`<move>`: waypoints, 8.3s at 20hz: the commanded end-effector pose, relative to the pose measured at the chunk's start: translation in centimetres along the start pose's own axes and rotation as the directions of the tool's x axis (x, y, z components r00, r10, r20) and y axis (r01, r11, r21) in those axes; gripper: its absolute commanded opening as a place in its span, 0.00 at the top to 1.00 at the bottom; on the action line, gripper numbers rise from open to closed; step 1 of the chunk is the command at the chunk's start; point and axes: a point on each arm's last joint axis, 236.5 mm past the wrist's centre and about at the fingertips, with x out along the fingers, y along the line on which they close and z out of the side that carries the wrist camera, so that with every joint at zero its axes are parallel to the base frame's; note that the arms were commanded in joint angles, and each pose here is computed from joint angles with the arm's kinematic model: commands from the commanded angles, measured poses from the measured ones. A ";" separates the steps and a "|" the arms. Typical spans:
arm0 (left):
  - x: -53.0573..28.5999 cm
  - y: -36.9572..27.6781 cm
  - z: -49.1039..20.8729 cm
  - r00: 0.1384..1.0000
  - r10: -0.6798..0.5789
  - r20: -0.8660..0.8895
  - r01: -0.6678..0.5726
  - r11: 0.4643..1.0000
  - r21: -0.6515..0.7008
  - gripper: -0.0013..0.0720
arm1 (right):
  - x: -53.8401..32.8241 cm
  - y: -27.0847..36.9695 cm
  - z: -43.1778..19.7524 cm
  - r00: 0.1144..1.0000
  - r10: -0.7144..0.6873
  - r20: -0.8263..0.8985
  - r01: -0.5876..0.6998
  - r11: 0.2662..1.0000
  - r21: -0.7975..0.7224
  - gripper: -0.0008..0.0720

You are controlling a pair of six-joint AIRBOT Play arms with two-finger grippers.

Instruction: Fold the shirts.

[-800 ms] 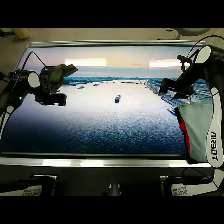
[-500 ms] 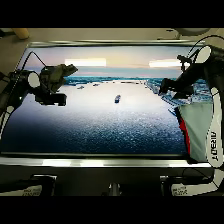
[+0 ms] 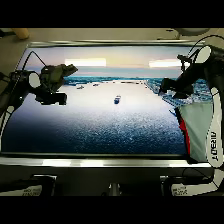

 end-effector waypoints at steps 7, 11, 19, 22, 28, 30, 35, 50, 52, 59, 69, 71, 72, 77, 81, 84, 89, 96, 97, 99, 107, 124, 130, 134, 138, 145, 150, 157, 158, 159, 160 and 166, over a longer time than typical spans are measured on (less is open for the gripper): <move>2.1 12.2 13.2 0.959 0.187 0.211 -0.131 0.959 -0.253 0.07 | -0.3 0.5 4.0 0.985 0.021 0.170 -0.021 1.000 -0.002 0.09; 9.1 17.4 12.5 0.994 0.086 0.062 -0.042 0.855 -0.517 0.08 | -0.5 0.7 4.9 0.978 0.028 0.206 -0.028 1.000 -0.004 0.09; 16.1 15.3 14.5 0.988 -0.033 0.149 0.112 0.820 -0.561 0.34 | -0.7 1.2 6.0 0.966 0.048 0.252 -0.048 0.999 -0.006 0.13; 15.1 14.4 15.1 0.983 -0.063 0.171 0.151 0.804 -0.575 0.95 | -0.8 1.6 6.0 0.966 0.064 0.252 -0.065 0.998 -0.007 0.13; -8.0 7.8 19.4 0.863 -0.087 0.497 0.185 0.971 -0.151 0.95 | -4.6 0.9 6.4 0.939 0.020 0.343 0.007 0.997 -0.078 0.13; -17.6 1.8 17.3 0.794 -0.160 0.587 0.181 0.983 0.024 0.95 | -8.2 0.5 6.2 0.907 -0.017 0.421 0.057 0.995 -0.083 0.13; -21.4 -16.9 5.0 0.784 -0.449 0.429 0.288 0.875 0.390 0.95 | -18.8 -0.7 1.6 0.801 -0.114 0.588 0.167 0.985 -0.037 0.13; -7.8 -3.7 5.3 0.966 0.021 0.256 -0.053 0.992 0.117 0.00 | -10.6 2.4 -9.6 0.981 0.061 0.186 -0.049 0.996 -0.070 0.11; -4.9 4.4 5.5 0.983 0.043 0.180 -0.010 0.984 -0.179 0.00 | -6.0 3.7 -11.3 0.985 0.159 0.070 -0.155 0.986 -0.056 0.11; 6.6 10.6 2.7 0.989 -0.148 0.009 0.128 0.825 -0.551 0.00 | 4.8 3.2 -13.7 0.970 0.237 -0.056 -0.233 0.970 0.065 0.11; 13.9 5.7 3.9 0.968 -0.250 0.007 0.209 0.791 -0.575 0.10 | 13.8 6.0 -15.9 0.927 0.264 -0.268 -0.266 0.964 0.028 0.01; 14.0 5.8 4.4 0.970 -0.243 0.027 0.214 0.790 -0.574 0.41 | 14.9 7.4 -16.8 0.922 0.248 -0.297 -0.265 0.964 -0.018 0.00; 14.0 5.9 4.7 0.970 -0.240 0.038 0.218 0.789 -0.574 0.60 | 15.4 8.1 -17.2 0.921 0.242 -0.307 -0.265 0.964 -0.036 0.00; 12.8 6.0 5.4 0.970 -0.234 0.070 0.234 0.807 -0.542 0.95 | 17.2 11.9 -18.7 0.892 0.296 -0.341 -0.332 0.942 -0.050 0.00; 9.8 5.8 6.6 0.965 -0.228 0.128 0.261 0.827 -0.498 0.95 | 19.2 14.7 -18.4 0.882 0.353 -0.312 -0.372 0.928 0.000 0.21; 7.0 5.4 7.5 0.957 -0.224 0.182 0.285 0.842 -0.459 0.95 | 18.2 14.7 -16.6 0.891 0.368 -0.264 -0.381 0.925 0.005 0.96; -11.5 3.4 12.0 0.816 -0.208 0.539 0.280 0.958 -0.055 0.95 | -0.5 12.2 -5.1 0.920 0.342 0.193 -0.279 0.915 -0.291 0.96; -47.6 0.3 -0.8 0.239 -0.224 0.945 0.206 0.963 0.177 0.95 | -40.3 10.1 -11.5 0.225 0.342 0.912 0.090 0.925 -0.369 0.96; -48.8 0.0 -3.2 0.224 -0.231 0.947 0.220 0.958 0.182 0.95 | -41.4 9.4 -13.2 0.198 0.320 0.927 0.087 0.936 -0.341 0.96; -49.0 -0.4 -6.2 0.250 -0.242 0.938 0.216 0.958 0.189 0.95 | -41.2 7.4 -15.1 0.220 0.249 0.943 0.069 0.961 -0.269 0.96; -27.5 -1.8 -5.4 0.737 -0.331 0.590 0.362 0.930 0.069 0.95 | -19.1 2.0 -13.2 0.894 -0.014 0.448 0.096 0.982 -0.162 0.96; -0.4 3.7 -1.3 0.938 -0.340 -0.061 0.318 0.919 -0.235 0.12 | 0.8 -2.5 2.4 0.946 0.091 0.311 -0.122 0.989 0.082 0.06; 3.8 2.1 -14.9 0.919 -0.356 -0.170 0.284 0.896 -0.341 0.12 | 5.3 -8.0 -4.4 0.990 0.139 0.009 -0.138 0.974 0.179 0.15; 7.3 -0.4 -18.8 0.898 -0.402 -0.179 0.304 0.861 -0.409 0.12 | 8.6 -5.5 -6.9 0.965 0.235 -0.112 -0.216 0.963 0.161 0.15; 8.4 -3.7 -17.9 0.885 -0.442 -0.147 0.355 0.844 -0.402 0.12 | 10.6 -4.1 -7.2 0.960 0.227 -0.162 -0.209 0.970 0.123 0.11; 8.2 -4.8 -15.8 0.895 -0.436 -0.096 0.373 0.848 -0.376 0.95 | 16.7 -1.2 -7.4 0.956 0.191 -0.222 -0.176 0.981 0.084 0.12; 3.6 -4.1 -11.0 0.911 -0.406 0.072 0.409 0.872 -0.270 0.95 | 15.8 -0.4 -4.4 0.975 0.193 -0.113 -0.184 0.979 0.085 0.96; -41.1 5.7 0.1 0.365 0.005 0.931 0.122 0.991 -0.053 0.95 | -30.8 6.6 1.3 0.449 0.207 0.869 0.101 0.955 -0.279 0.96; -49.0 7.4 -2.4 0.185 0.082 0.979 0.106 0.989 -0.103 0.95 | -39.0 6.6 -2.1 0.227 0.195 0.954 0.183 0.954 -0.239 0.96; -54.5 8.1 -5.2 0.054 0.119 0.991 0.115 0.986 -0.125 0.95 | -45.4 6.5 -6.3 0.027 0.188 0.982 0.232 0.954 -0.189 0.96; -58.3 7.9 -7.8 -0.041 0.119 0.992 0.134 0.985 -0.113 0.95 | -50.2 6.4 -10.8 -0.135 0.189 0.973 0.234 0.960 -0.154 0.96; -57.6 6.5 -9.7 0.030 0.067 0.997 0.138 0.988 -0.070 0.95 | -50.5 5.8 -17.5 -0.114 0.176 0.978 0.176 0.972 -0.155 0.96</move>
